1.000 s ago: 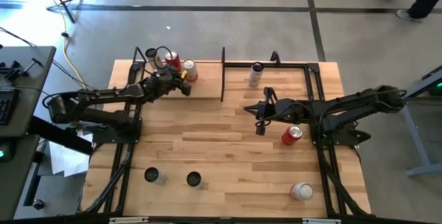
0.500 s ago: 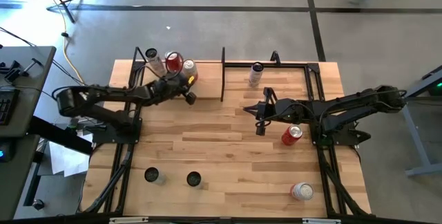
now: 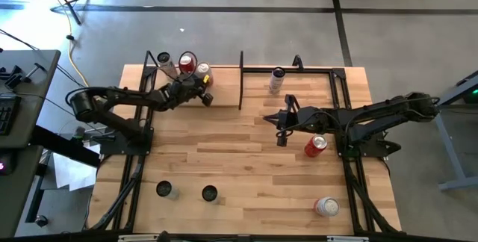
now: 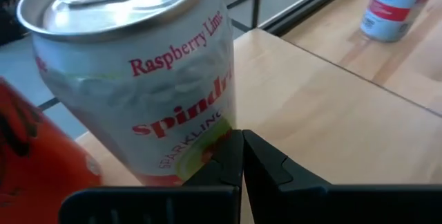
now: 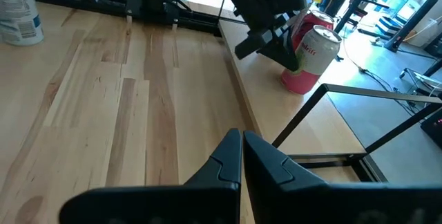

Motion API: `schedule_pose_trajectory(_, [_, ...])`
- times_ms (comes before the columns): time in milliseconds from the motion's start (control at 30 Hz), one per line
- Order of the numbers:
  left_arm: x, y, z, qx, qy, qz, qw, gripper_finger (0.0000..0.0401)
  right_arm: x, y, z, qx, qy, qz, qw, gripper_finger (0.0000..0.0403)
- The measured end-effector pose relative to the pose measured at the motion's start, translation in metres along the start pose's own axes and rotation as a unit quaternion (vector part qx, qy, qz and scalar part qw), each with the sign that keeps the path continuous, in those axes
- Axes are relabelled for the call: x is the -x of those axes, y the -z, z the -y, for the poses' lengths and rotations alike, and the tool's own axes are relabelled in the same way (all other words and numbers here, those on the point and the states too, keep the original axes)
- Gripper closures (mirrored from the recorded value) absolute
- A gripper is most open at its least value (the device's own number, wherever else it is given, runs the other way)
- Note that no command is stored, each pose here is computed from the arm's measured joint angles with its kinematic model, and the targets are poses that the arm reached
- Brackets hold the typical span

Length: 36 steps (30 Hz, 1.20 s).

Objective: Place canned beverage on shelf
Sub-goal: Put the top pink-white soda can on the shelf

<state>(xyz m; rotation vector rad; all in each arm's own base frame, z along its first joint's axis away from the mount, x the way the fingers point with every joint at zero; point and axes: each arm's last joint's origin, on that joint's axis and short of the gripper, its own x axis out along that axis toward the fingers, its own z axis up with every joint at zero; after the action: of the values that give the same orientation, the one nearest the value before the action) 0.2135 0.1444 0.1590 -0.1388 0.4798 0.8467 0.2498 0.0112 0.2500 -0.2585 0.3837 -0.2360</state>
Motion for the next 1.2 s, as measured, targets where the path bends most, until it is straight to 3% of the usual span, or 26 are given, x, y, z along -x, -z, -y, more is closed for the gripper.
schedule_pose_trajectory(400, [0.007,0.000,-0.006,0.005,-0.002,-0.022,1.000,0.0401,0.000,0.000,0.000,-0.002,-0.001,-0.002,1.000,0.0403])
schedule_pose_trajectory(733, [0.020,0.003,-0.011,0.070,-0.116,-0.042,0.990,0.0401,0.000,0.001,0.000,-0.002,-0.001,-0.002,1.000,0.0403])
schedule_pose_trajectory(1067, [0.006,-0.003,-0.021,0.091,-0.133,-0.010,0.987,0.0401,0.000,0.000,0.000,-0.003,-0.001,0.001,1.000,0.0403])
schedule_pose_trajectory(1200, [-0.001,-0.005,-0.024,0.097,-0.114,-0.013,0.989,0.0401,0.000,0.000,0.000,-0.002,0.000,0.001,1.000,0.0403])
